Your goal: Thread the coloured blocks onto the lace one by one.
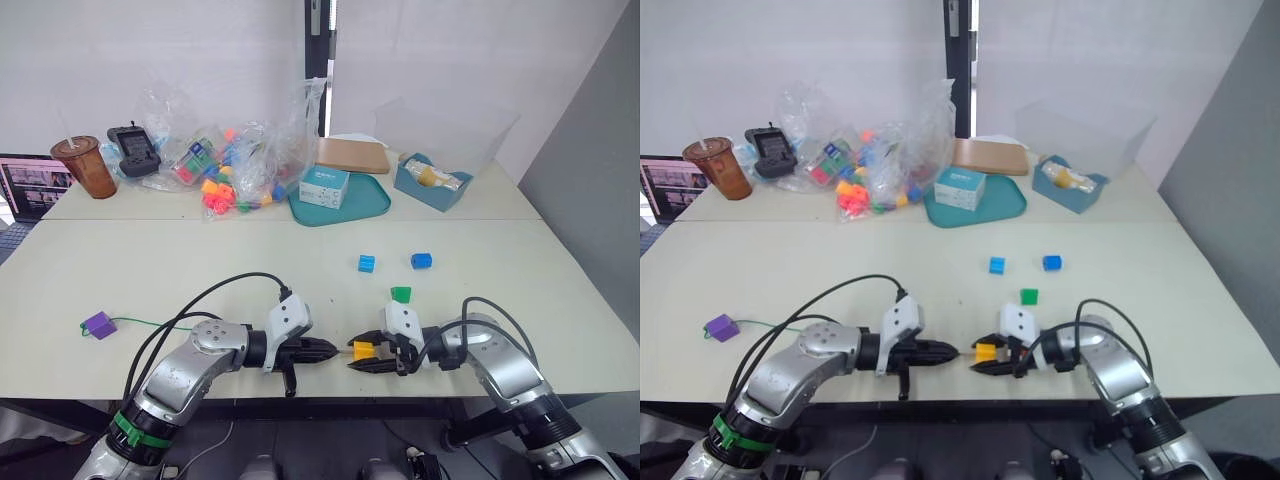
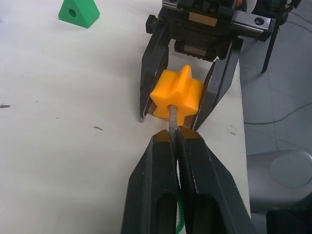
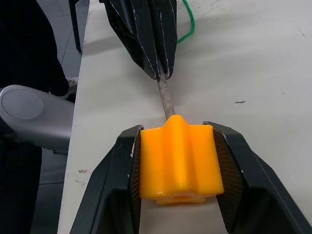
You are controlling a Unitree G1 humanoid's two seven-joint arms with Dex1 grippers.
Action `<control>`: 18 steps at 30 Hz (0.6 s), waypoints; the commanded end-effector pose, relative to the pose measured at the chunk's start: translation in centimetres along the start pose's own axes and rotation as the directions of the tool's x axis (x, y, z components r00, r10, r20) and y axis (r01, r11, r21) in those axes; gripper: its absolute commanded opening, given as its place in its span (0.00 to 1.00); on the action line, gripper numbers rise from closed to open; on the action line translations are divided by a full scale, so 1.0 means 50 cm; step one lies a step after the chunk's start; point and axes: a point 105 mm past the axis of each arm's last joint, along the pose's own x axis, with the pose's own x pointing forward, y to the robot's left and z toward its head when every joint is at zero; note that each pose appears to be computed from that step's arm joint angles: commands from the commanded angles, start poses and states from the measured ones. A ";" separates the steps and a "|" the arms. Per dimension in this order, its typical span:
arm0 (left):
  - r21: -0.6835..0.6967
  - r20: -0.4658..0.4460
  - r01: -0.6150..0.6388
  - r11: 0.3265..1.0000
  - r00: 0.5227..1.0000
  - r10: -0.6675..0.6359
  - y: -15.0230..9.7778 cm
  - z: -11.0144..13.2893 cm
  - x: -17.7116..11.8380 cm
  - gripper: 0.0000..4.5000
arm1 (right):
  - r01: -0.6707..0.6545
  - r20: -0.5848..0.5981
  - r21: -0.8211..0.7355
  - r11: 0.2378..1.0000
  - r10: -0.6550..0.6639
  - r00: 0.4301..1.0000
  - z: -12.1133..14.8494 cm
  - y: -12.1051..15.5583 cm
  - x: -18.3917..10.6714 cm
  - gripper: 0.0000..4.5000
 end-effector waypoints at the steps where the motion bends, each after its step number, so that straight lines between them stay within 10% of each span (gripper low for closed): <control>1: 0.054 0.036 0.037 0.998 0.999 -0.039 -0.013 0.028 0.016 0.00 | -0.012 -0.007 0.001 1.000 0.012 1.000 -0.001 0.008 0.000 0.32; 18: 0.114 0.018 0.130 0.985 0.991 -0.133 -0.021 0.030 0.073 0.00 | -0.027 0.045 0.002 1.000 0.026 0.999 0.015 0.011 0.009 0.32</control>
